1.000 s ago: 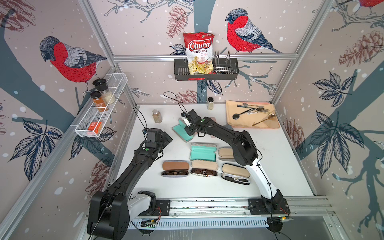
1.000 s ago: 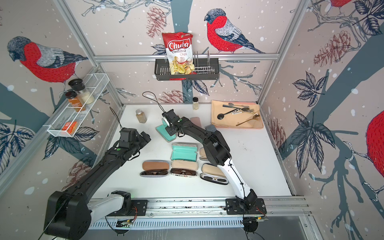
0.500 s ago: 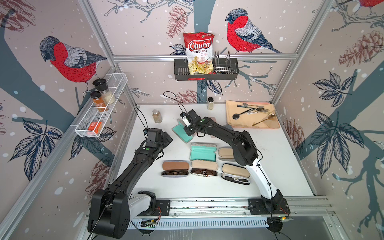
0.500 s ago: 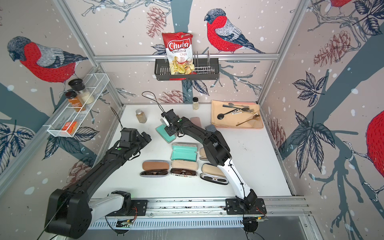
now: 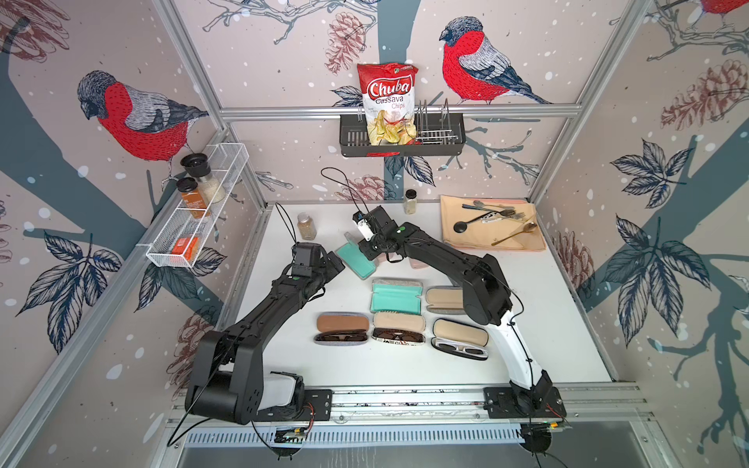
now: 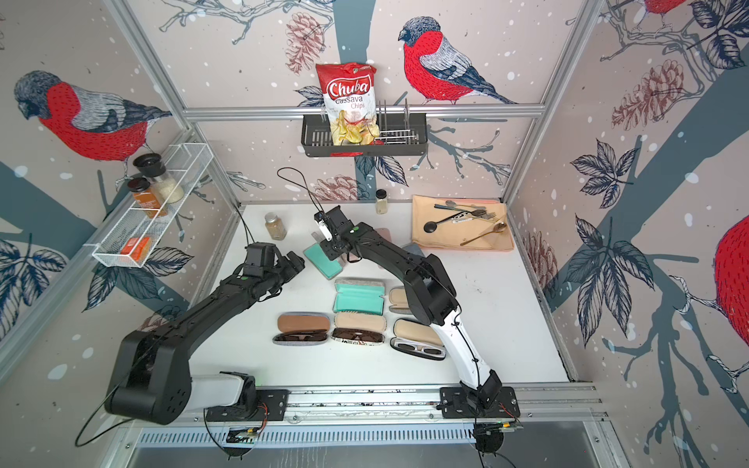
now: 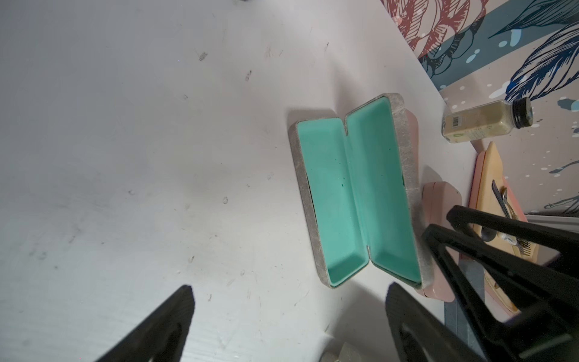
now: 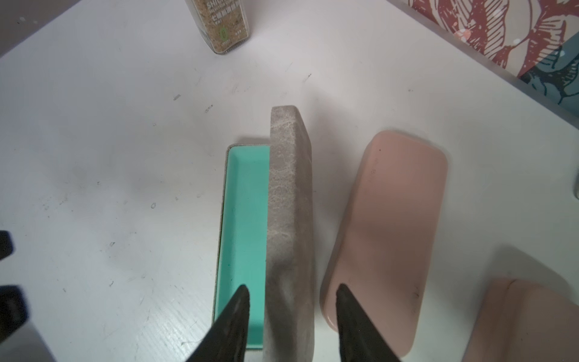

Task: Close the glasses case
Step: Place the glasses case at the center of the board, then close the glasses case at the center of the board.

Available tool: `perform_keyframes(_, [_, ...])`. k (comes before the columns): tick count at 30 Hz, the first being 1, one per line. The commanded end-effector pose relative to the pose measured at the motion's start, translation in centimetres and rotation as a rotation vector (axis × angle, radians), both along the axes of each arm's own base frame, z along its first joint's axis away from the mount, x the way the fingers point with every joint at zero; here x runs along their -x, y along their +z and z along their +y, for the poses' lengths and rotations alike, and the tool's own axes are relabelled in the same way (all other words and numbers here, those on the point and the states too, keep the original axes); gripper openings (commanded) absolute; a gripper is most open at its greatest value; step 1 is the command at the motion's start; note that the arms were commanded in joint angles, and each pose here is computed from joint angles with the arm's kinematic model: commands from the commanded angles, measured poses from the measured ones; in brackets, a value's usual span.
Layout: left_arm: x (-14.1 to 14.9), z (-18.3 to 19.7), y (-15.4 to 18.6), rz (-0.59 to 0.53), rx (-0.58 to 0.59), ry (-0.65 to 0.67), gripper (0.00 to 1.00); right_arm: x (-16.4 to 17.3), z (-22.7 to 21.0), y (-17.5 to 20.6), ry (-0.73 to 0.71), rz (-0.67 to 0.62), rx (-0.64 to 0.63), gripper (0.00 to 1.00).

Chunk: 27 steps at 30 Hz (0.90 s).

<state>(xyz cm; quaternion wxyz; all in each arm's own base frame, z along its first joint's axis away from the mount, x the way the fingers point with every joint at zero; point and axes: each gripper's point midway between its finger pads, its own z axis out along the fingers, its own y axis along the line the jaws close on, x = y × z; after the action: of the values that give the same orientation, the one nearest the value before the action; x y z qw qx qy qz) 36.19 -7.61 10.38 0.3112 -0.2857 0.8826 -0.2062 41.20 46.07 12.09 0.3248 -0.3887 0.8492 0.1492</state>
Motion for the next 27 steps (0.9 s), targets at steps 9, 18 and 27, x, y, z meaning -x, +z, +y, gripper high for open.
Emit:
perform_keyframes(9, [-2.3,-2.2,-1.2,-0.013,0.082,-0.071,0.41,-1.9,-2.9,1.3,-0.100,0.058,-0.055,0.26])
perform_keyframes(18, [-3.0,-3.3,-3.6,0.032,0.130,-0.097,0.00,-2.4,-3.3,0.7,-0.103,0.090,-0.056,0.19])
perform_keyframes(27, [-3.3,-3.8,-5.6,0.062,0.150,-0.109,0.00,-1.4,-2.0,0.4,-0.029,0.179,-0.137,0.19])
